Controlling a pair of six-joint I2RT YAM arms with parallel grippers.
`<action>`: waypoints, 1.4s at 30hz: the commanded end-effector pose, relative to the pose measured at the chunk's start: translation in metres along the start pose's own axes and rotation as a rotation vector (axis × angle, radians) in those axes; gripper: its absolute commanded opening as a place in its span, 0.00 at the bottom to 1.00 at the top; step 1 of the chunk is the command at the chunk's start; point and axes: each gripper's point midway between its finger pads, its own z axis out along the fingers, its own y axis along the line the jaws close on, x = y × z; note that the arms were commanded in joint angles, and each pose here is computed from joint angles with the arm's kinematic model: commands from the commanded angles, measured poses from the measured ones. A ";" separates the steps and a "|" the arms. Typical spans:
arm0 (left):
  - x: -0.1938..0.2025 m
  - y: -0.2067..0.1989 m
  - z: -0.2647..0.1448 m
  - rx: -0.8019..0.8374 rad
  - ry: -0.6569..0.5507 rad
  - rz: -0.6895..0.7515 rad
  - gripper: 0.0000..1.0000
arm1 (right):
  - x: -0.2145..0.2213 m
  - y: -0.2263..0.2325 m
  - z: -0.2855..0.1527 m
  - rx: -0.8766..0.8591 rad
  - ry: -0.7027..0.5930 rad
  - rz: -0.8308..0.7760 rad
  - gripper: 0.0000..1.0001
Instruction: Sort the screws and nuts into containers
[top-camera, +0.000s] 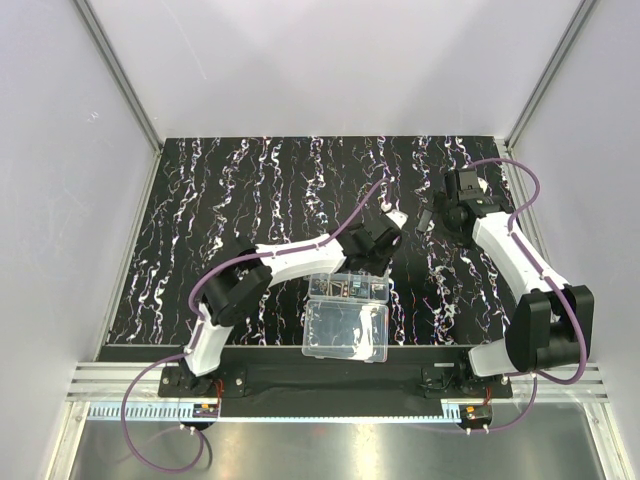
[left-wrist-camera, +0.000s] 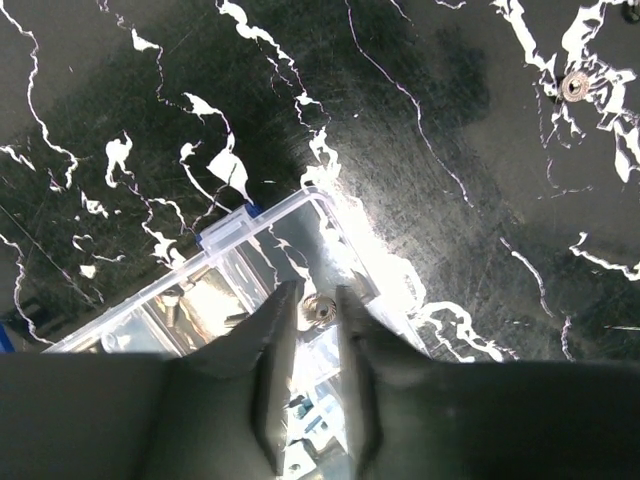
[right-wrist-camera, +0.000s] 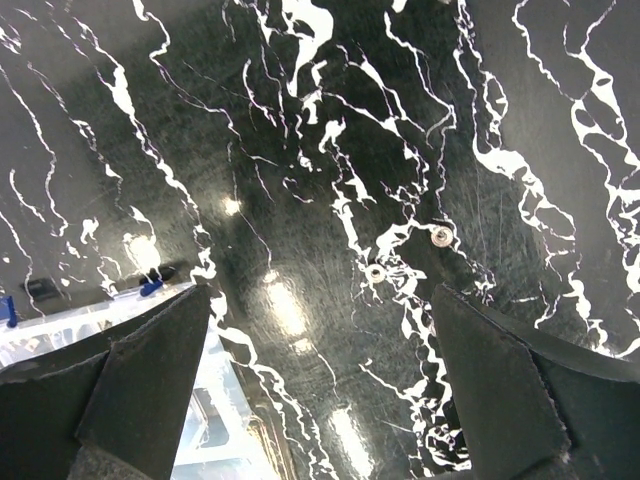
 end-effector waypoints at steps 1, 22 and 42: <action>-0.032 -0.006 -0.011 0.026 -0.091 0.006 0.40 | -0.015 -0.002 -0.011 0.016 -0.048 0.023 1.00; 0.006 0.192 -0.172 -0.365 -0.314 -0.510 0.70 | 0.012 -0.003 -0.016 -0.039 -0.010 0.034 1.00; 0.095 0.268 -0.109 -0.609 -0.090 -0.619 0.59 | 0.015 -0.001 0.000 -0.019 0.040 0.021 1.00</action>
